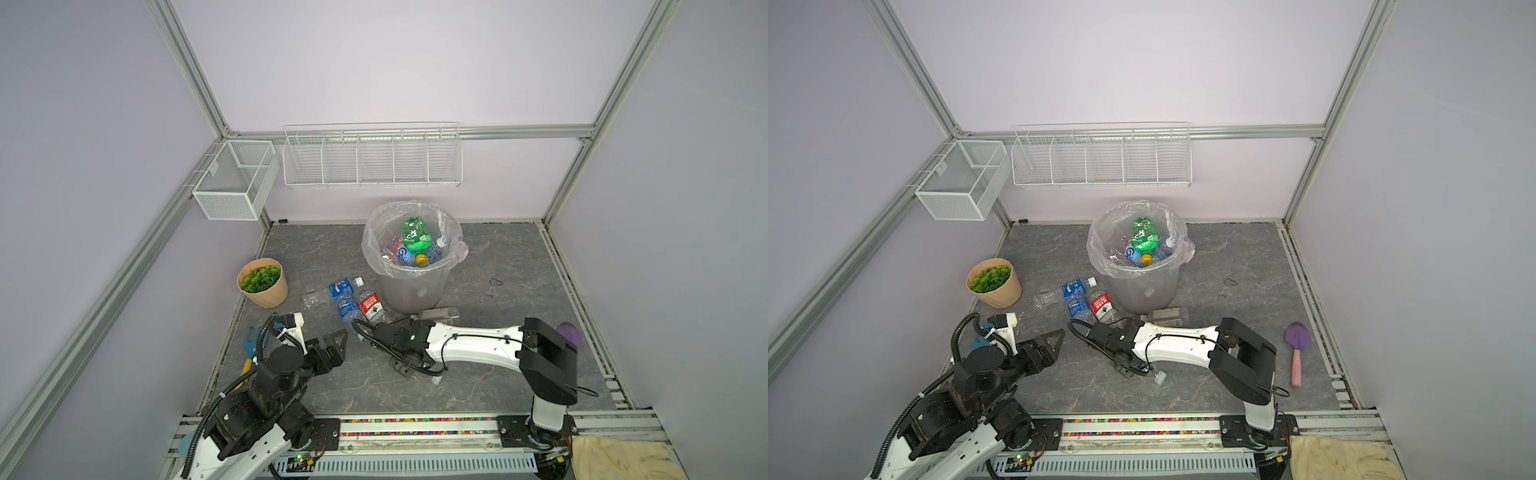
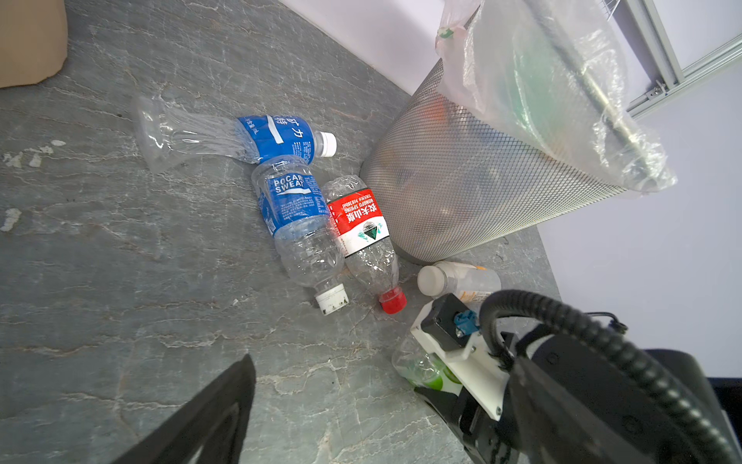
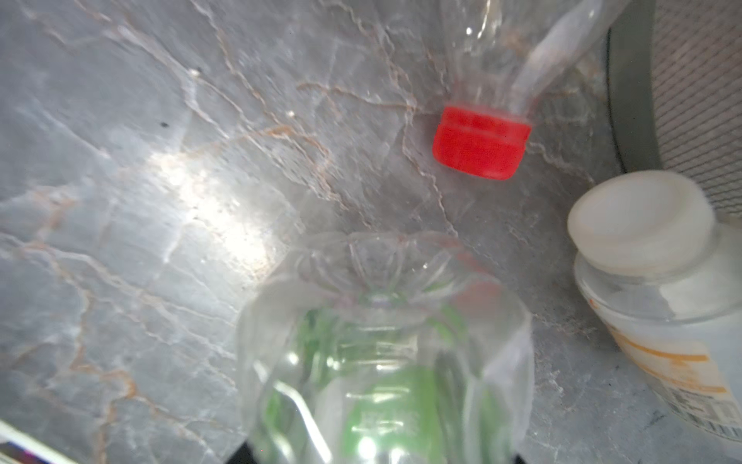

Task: Throw the plastic bottles in the bin
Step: 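Close the right gripper on the clear green-label bottle, then lift the green-label bottle upright with the right gripper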

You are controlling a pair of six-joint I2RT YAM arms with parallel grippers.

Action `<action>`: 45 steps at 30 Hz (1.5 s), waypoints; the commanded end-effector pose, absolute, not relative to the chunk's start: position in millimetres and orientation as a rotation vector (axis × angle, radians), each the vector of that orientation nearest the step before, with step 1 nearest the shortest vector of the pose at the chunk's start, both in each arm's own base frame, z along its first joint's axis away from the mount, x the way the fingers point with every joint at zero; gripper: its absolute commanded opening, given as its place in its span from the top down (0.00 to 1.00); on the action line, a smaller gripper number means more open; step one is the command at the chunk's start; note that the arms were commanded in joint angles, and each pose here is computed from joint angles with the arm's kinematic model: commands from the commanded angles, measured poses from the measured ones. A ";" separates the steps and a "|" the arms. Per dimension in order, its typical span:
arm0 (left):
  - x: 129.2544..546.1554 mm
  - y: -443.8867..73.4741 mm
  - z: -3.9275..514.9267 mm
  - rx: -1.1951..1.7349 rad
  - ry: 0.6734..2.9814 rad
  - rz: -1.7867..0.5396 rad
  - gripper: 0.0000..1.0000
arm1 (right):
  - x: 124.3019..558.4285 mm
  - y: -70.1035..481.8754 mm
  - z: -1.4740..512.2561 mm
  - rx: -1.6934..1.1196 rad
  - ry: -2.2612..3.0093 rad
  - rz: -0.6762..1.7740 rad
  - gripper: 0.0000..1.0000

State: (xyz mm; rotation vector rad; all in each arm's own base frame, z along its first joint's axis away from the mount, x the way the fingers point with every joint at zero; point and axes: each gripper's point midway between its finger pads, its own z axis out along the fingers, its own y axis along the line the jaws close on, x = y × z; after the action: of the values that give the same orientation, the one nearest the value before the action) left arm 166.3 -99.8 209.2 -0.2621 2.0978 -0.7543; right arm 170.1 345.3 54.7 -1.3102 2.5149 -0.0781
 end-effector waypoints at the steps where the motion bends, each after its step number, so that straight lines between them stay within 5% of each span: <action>1: 163.5 -95.5 200.4 -0.284 2.121 -0.738 0.02 | 161.8 352.9 92.9 -1.354 2.431 -0.025 0.93; 23: 165.7 -102.0 200.3 -0.295 2.114 -0.780 0.02 | 130.5 356.9 296.4 -1.163 1.956 0.616 0.93; 27: 167.1 -103.2 203.5 -0.299 2.104 -0.789 0.02 | 139.5 332.2 327.9 -0.991 1.865 0.642 0.85; 33: 169.5 -107.8 203.5 -0.292 2.111 -0.796 0.02 | 140.8 288.8 352.8 -0.848 1.753 0.670 0.93; 45: 176.4 -118.7 206.6 -0.281 2.113 -0.819 0.03 | 146.1 208.4 349.0 -0.603 1.748 0.625 0.93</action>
State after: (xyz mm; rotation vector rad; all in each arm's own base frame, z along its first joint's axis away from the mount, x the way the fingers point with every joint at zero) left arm 174.4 -115.5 207.2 -0.2616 2.1125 -0.7974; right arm 140.6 222.1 352.3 -0.6812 1.7351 0.6495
